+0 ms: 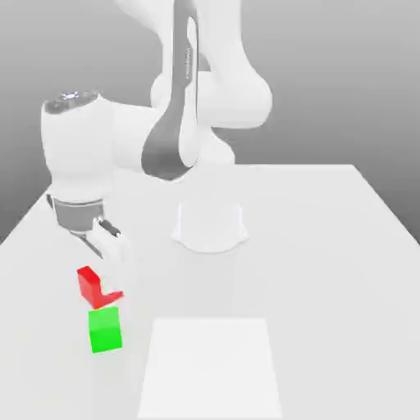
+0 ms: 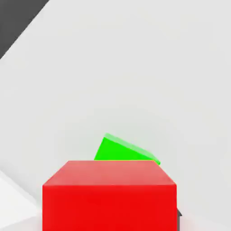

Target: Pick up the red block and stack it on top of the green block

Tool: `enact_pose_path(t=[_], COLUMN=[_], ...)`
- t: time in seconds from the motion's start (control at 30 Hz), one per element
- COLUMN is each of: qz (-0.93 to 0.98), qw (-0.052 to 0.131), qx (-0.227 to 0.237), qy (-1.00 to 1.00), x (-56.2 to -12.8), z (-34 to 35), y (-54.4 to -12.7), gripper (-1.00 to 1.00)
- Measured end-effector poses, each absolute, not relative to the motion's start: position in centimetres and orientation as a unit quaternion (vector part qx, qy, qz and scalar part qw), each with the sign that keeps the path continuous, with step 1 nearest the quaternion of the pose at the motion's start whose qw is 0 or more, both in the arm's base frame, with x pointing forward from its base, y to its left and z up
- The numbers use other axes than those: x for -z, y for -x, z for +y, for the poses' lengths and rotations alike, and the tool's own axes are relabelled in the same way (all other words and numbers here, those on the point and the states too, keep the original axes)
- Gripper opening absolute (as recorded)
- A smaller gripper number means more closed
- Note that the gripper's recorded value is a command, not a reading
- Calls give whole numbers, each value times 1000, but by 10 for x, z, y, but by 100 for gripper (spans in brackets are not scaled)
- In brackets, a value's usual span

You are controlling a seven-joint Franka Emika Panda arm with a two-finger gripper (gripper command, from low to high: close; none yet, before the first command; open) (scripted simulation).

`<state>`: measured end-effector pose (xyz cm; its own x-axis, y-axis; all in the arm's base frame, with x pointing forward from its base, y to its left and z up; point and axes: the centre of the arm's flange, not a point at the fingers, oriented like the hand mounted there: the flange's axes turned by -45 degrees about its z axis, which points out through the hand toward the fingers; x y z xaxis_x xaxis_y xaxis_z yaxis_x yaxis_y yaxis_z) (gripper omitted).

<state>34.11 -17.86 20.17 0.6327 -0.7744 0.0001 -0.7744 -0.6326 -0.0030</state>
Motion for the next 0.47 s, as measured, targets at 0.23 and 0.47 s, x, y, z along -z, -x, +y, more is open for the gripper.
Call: enact_pose_path(t=[0.23,0.47], qz=[430,430], qw=[0,1], qx=[0,0], qy=[903,903], x=[-184,-228], z=[-179,-180], y=[-340,-340], gripper=[100,100])
